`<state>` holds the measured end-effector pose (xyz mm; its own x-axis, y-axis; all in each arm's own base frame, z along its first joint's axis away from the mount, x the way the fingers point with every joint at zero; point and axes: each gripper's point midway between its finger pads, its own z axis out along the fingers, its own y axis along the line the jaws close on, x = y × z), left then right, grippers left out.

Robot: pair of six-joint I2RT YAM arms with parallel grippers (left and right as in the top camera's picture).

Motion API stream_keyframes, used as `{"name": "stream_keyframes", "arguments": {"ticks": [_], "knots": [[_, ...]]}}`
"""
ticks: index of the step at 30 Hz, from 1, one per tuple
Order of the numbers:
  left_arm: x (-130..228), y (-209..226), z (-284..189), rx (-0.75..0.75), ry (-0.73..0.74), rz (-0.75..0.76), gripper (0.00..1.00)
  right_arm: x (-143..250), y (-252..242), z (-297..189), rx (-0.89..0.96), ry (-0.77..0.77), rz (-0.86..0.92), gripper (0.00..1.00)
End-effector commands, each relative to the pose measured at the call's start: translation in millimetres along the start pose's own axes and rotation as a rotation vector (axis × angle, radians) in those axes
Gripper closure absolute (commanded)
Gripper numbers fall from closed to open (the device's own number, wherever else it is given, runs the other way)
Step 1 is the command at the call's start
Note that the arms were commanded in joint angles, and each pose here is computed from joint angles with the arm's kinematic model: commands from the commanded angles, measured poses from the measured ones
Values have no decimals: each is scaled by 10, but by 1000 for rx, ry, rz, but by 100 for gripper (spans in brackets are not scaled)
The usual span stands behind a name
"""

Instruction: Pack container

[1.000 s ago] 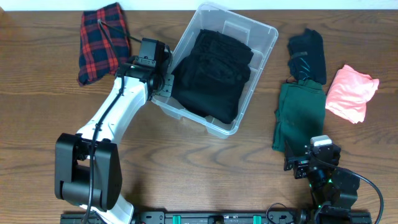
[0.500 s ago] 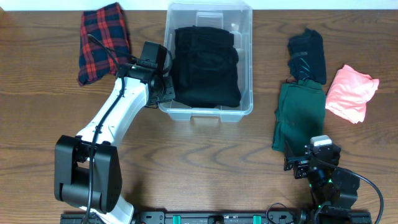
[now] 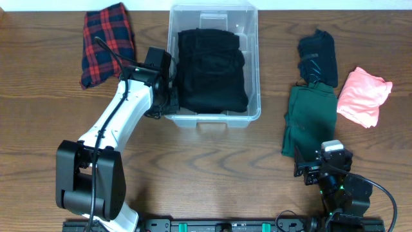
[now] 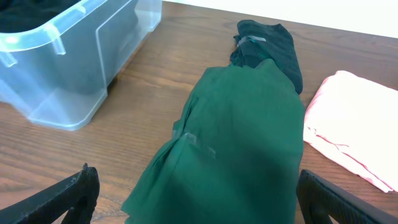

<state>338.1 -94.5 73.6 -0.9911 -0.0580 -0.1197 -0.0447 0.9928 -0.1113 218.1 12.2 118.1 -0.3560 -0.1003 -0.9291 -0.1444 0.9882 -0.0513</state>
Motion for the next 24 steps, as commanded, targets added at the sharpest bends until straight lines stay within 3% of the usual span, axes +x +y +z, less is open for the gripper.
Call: {"name": "stream_keyframes", "arguments": {"ticks": [1, 9, 13, 18, 23, 24], "knots": [[42, 30, -124, -4, -9, 101, 75, 7, 26, 4, -13, -1, -3, 1], [34, 4, -405, 15, -79, 108, 71, 7, 26, 4, -13, -1, -3, 1], [-42, -41, -702, 39, -177, 110, 48, 7, 26, 4, -13, -1, -3, 1], [-227, -46, -1378, 62, -393, 103, 28, 7, 26, 4, -13, -1, -3, 1], [-436, 338, -1994, -12, -639, 5, 2, 7, 26, 4, -13, -1, -3, 1], [-486, 442, -2095, -15, -682, -30, 2, 7, 26, 4, -13, -1, -3, 1]]}}
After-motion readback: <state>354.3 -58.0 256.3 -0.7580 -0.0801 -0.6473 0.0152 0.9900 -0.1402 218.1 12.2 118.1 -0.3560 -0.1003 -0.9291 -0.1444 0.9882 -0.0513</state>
